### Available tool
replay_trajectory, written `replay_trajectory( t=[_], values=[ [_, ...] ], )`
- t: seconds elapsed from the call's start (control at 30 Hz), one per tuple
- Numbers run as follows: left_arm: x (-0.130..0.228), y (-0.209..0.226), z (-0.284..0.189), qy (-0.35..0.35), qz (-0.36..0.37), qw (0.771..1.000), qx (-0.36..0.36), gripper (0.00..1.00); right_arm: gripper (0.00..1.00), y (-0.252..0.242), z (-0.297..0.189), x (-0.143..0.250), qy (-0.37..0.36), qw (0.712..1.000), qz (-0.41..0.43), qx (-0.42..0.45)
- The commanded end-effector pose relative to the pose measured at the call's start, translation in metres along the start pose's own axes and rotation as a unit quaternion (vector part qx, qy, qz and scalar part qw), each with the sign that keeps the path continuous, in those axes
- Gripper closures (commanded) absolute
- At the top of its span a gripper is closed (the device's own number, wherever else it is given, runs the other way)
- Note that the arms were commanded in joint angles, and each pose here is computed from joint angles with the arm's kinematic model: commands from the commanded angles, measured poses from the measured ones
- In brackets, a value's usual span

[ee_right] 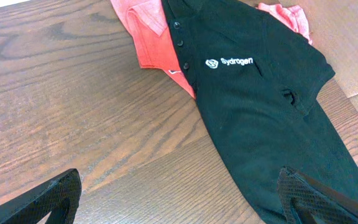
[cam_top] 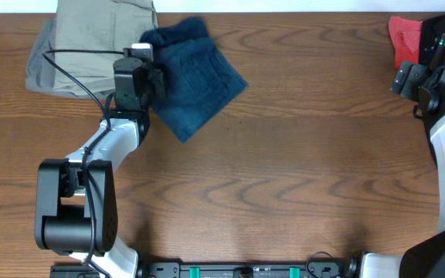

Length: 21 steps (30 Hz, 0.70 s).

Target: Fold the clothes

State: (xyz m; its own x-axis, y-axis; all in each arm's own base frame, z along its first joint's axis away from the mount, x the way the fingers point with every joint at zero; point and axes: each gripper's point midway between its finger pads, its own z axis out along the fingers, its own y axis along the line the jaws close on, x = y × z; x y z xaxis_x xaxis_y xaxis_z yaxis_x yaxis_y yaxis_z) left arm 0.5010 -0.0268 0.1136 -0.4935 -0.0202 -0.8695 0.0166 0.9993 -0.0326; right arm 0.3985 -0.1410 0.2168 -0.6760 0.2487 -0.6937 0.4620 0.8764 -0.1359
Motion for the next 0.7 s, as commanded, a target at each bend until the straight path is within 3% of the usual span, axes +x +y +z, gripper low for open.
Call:
replay_trajectory(
  t=[0.0,0.17,0.5,0.67],
  values=[
    [-0.026,0.018,0.000,-0.035,0.064,0.996,-0.045,0.94,0.01,-0.003,0.001,0.000,0.001,1.000,0.005,0.007],
    [-0.046,0.038,-0.002,-0.076,0.091,0.990,-0.077,0.94,0.01,-0.004,0.002,0.000,0.001,1.000,0.005,0.007],
    [-0.093,0.086,-0.016,-0.155,0.073,0.977,-0.125,0.93,0.01,-0.004,0.002,0.000,0.001,1.000,0.005,0.007],
    [-0.111,0.106,-0.013,-0.175,0.079,0.971,-0.142,0.85,0.01,-0.004,0.002,0.000,0.001,1.000,0.005,0.007]
  ],
)
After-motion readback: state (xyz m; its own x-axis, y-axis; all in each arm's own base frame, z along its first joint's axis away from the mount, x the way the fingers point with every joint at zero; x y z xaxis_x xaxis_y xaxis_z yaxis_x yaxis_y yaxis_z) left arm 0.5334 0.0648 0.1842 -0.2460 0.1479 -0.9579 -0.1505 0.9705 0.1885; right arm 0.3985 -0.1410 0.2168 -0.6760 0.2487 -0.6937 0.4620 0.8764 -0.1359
